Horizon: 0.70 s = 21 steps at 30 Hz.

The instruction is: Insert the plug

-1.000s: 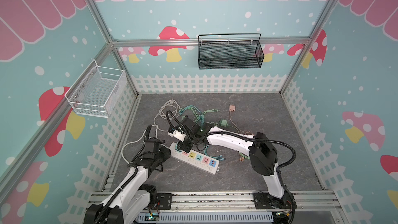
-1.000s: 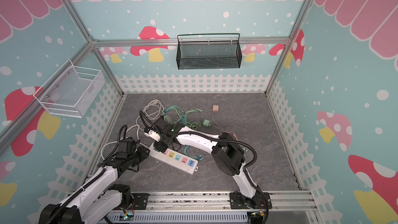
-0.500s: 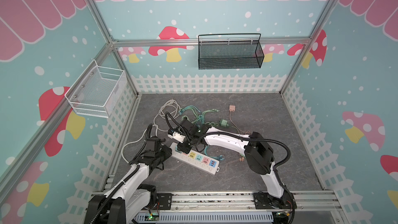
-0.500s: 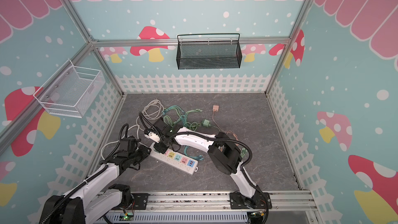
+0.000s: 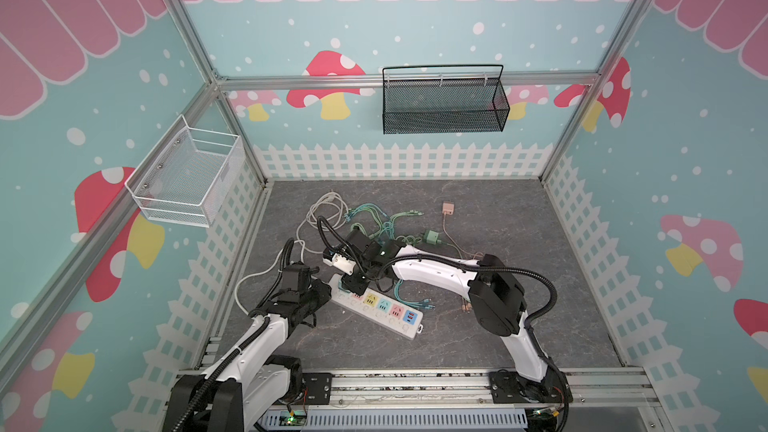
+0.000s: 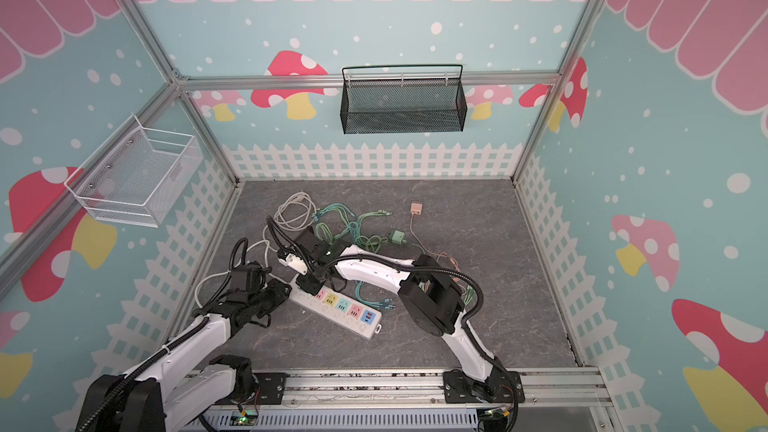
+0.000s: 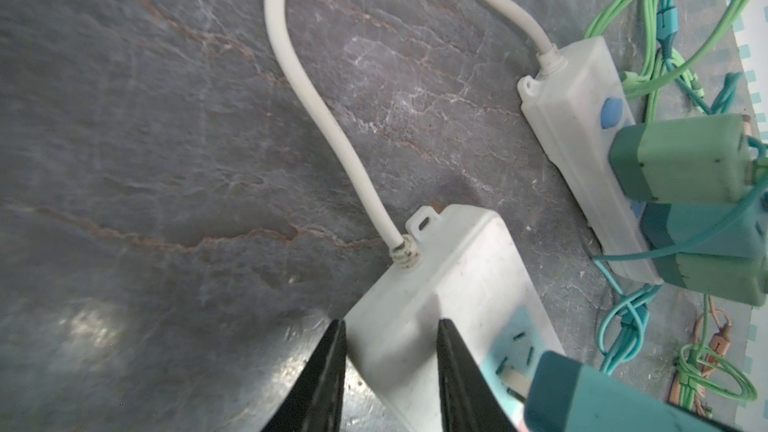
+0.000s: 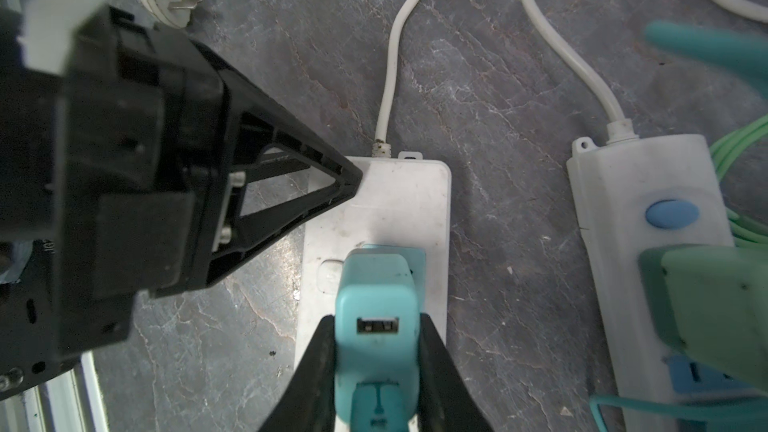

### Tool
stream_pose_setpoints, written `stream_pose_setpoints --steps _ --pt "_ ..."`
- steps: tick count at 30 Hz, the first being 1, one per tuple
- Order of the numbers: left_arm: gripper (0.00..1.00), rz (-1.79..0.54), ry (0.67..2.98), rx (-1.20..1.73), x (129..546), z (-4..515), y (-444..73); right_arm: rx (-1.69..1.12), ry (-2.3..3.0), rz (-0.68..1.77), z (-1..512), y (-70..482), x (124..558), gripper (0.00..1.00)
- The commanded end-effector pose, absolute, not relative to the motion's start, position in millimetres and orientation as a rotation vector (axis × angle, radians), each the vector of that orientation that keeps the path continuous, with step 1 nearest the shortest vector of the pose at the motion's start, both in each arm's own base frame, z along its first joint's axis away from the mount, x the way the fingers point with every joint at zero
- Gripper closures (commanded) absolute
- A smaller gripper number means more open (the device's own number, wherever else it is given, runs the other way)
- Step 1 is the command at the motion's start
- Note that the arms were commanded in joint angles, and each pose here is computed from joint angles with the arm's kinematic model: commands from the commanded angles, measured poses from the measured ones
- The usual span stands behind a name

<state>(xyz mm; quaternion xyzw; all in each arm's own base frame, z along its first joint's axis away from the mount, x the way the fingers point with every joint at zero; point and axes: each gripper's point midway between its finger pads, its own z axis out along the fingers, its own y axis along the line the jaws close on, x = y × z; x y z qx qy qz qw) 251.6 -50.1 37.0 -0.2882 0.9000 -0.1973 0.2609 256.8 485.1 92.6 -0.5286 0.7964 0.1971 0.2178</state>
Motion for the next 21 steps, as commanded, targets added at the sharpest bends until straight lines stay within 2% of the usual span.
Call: stream_pose_setpoints --steps 1,21 --pt "0.66 -0.514 2.483 -0.797 243.4 29.0 -48.6 -1.485 2.211 0.498 82.3 483.3 262.1 1.00" --pt "0.67 -0.494 2.476 -0.812 242.6 27.6 -44.9 -1.496 2.248 0.304 57.1 466.9 266.9 1.00"
